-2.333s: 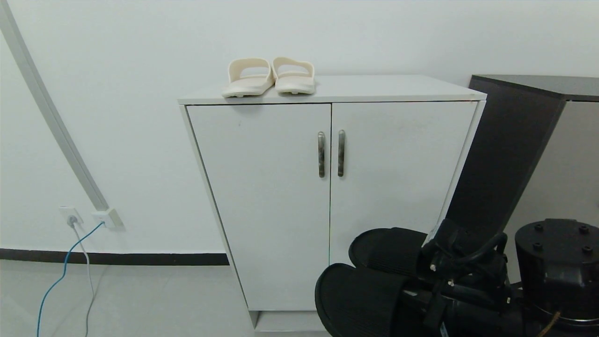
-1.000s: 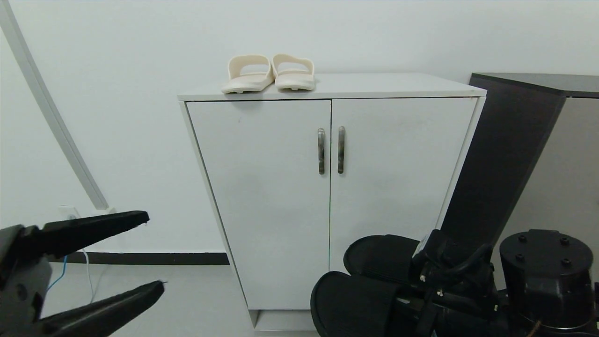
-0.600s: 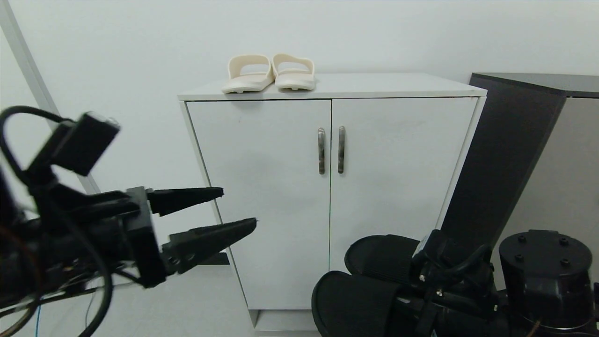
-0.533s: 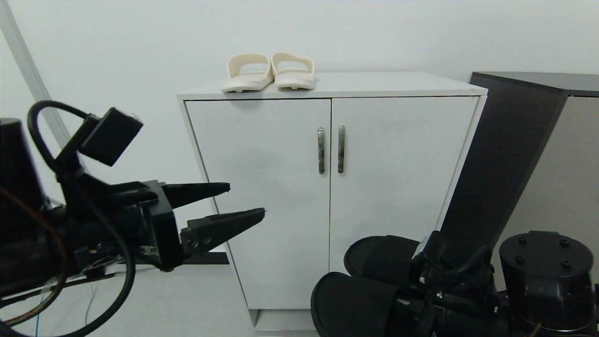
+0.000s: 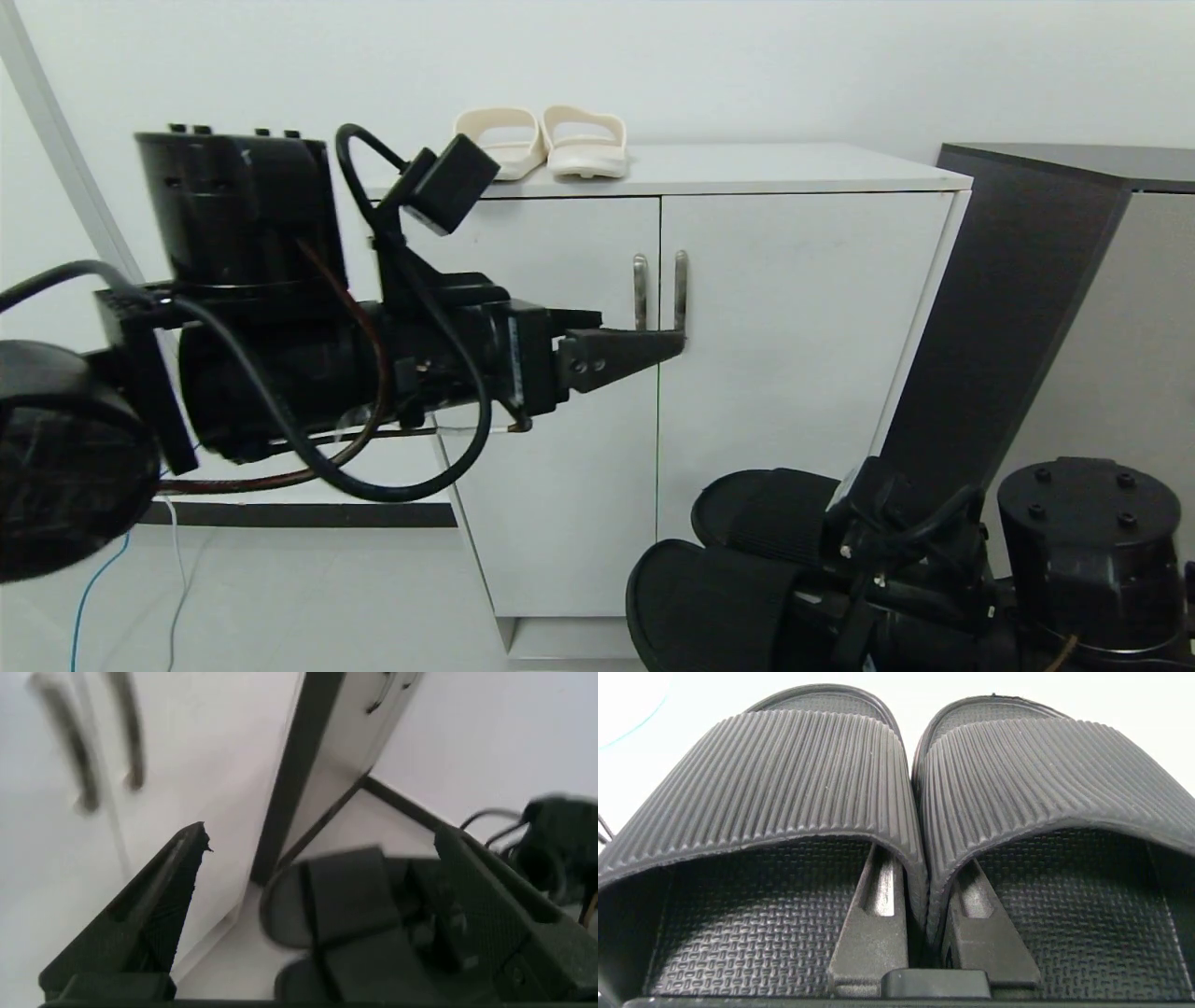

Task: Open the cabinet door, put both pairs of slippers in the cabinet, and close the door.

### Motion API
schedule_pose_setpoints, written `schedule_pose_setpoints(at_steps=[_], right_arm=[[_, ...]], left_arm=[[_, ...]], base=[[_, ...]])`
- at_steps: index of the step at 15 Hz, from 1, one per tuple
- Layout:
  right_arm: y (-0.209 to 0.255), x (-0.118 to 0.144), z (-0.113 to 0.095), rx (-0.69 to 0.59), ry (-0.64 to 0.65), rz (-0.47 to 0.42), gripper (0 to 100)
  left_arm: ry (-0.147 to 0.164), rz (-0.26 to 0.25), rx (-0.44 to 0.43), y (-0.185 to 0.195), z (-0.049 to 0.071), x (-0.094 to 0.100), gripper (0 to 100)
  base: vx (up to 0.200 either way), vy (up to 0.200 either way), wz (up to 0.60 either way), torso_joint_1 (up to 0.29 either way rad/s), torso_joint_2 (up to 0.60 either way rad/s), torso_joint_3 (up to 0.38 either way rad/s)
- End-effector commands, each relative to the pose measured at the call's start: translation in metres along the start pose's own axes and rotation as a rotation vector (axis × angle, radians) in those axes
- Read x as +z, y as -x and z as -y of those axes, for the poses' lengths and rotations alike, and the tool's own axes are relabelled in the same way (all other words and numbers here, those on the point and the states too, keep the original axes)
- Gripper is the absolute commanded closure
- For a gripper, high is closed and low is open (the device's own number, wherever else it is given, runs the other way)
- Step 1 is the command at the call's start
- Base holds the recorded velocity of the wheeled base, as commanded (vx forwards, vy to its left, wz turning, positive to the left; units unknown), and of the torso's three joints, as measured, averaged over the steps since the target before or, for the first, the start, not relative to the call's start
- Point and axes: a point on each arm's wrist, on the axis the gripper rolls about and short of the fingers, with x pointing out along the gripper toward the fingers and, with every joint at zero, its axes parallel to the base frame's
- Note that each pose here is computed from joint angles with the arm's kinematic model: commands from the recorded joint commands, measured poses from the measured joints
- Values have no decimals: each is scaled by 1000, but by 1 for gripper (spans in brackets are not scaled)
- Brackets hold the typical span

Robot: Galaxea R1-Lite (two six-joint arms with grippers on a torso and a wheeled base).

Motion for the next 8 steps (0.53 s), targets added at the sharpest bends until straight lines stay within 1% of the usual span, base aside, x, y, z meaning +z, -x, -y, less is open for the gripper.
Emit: schedule_pose_setpoints(at_steps=[1, 2, 3, 4, 5, 7, 8], right_arm=[[0, -1, 0, -1, 0, -1, 100], [0, -1, 0, -1, 1, -4, 100], [0, -2, 0, -1, 1, -7, 100], [-1, -2, 0, -1, 1, -11, 100], [-1, -3, 0, 0, 1, -14, 100], [-2, -3, 0, 0, 1, -17, 100], [-2, -3, 0, 0, 1, -15, 100]], left_arm=[[25, -25, -37, -42, -11, -1, 0], [25, -23, -40, -50, -14, 0, 0], [47, -17, -47, -66, -20, 3, 0], [64, -13, -50, -72, -22, 4, 0], [89, -4, -49, -84, -28, 6, 0], [120, 5, -45, -95, -35, 8, 0], [128, 7, -37, -99, -40, 7, 0]], base=[[0, 0, 0, 0, 0, 0], [0, 0, 0, 0, 0, 0], [0, 0, 0, 0, 0, 0], [0, 0, 0, 0, 0, 0], [0, 0, 0, 0, 0, 0], [0, 0, 0, 0, 0, 0], [0, 0, 0, 0, 0, 0]])
